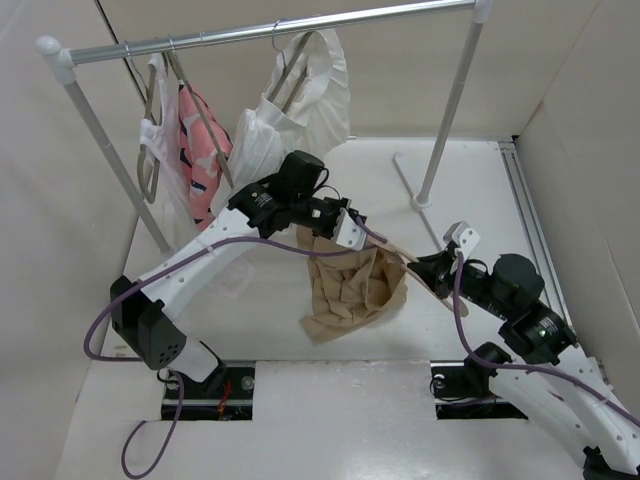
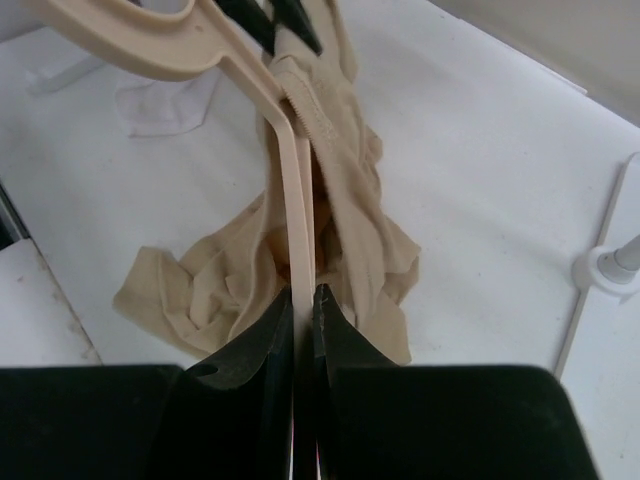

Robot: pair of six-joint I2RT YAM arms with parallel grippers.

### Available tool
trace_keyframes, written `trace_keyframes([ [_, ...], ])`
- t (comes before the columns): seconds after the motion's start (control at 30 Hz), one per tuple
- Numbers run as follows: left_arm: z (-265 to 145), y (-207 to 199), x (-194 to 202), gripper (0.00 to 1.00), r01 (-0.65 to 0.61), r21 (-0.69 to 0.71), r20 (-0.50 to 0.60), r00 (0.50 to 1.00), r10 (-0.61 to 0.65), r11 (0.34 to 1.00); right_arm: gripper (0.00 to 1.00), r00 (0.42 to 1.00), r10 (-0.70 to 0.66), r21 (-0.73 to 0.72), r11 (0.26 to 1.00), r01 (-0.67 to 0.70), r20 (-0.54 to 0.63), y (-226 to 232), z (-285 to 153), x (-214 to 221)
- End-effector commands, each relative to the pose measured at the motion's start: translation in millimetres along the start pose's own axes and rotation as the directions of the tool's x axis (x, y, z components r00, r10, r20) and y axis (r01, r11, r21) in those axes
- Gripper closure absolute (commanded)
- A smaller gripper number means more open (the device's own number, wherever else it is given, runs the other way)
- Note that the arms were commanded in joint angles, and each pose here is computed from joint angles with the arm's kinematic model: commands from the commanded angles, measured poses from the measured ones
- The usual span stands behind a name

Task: Place the t-shirt on the hanger
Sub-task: Place tshirt on hanger

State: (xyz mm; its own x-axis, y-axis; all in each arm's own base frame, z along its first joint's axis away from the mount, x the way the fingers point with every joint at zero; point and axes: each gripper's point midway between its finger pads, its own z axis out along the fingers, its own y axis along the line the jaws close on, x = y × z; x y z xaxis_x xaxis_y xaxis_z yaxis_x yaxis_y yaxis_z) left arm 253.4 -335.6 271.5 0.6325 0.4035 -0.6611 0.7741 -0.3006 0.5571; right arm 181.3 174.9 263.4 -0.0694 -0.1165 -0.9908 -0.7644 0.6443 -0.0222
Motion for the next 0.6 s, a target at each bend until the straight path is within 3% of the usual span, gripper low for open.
trace_keyframes([
  [0.0, 2.4, -9.0, -11.9, 1.0, -0.011, 0.046, 0.039, 0.999, 0.009, 0.999, 1.0, 0.96, -0.066, 0.016, 0.998, 0.064, 0.273, 1.2, -16.4, -89.0],
  [0.27, 2.4, -20.4, -0.7, 1.0, 0.034, 0.056, 0.039, 0.999, -0.036, 0.998, 1.0, 0.957, -0.078, 0.039, 0.997, 0.07, 0.28, -2.1, -18.9, -90.8],
  [0.37, 9.1, -21.8, 2.7, 0.51, 0.059, 0.046, 0.054, 0.997, -0.062, 0.997, 1.0, 0.956, -0.088, 0.031, 0.996, 0.082, 0.282, -0.9, -18.5, -93.8],
  [0.4, 11.2, -17.1, 2.4, 0.41, 0.05, 0.026, 0.063, 0.997, -0.052, 0.998, 1.0, 0.956, -0.088, 0.031, 0.996, 0.082, 0.282, -0.9, -18.5, -93.8],
  [0.5, 18.1, -21.7, 4.8, 0.39, 0.055, 0.044, 0.084, 0.995, -0.058, 0.998, 1.0, 0.955, -0.088, 0.021, 0.996, 0.085, 0.282, 0.6, -17.7, -96.1],
  [0.53, 21.9, -22.9, 11.7, 0.43, 0.072, 0.055, 0.081, 0.994, -0.076, 0.996, 1.0, 0.955, -0.088, 0.021, 0.996, 0.085, 0.282, 0.6, -17.7, -96.1],
  [0.57, 24.8, -23.7, 14.9, 0.53, 0.068, 0.062, 0.078, 0.994, -0.073, 0.996, 1.0, 0.956, -0.087, 0.021, 0.996, 0.085, 0.281, 0.9, -19.1, -97.5],
])
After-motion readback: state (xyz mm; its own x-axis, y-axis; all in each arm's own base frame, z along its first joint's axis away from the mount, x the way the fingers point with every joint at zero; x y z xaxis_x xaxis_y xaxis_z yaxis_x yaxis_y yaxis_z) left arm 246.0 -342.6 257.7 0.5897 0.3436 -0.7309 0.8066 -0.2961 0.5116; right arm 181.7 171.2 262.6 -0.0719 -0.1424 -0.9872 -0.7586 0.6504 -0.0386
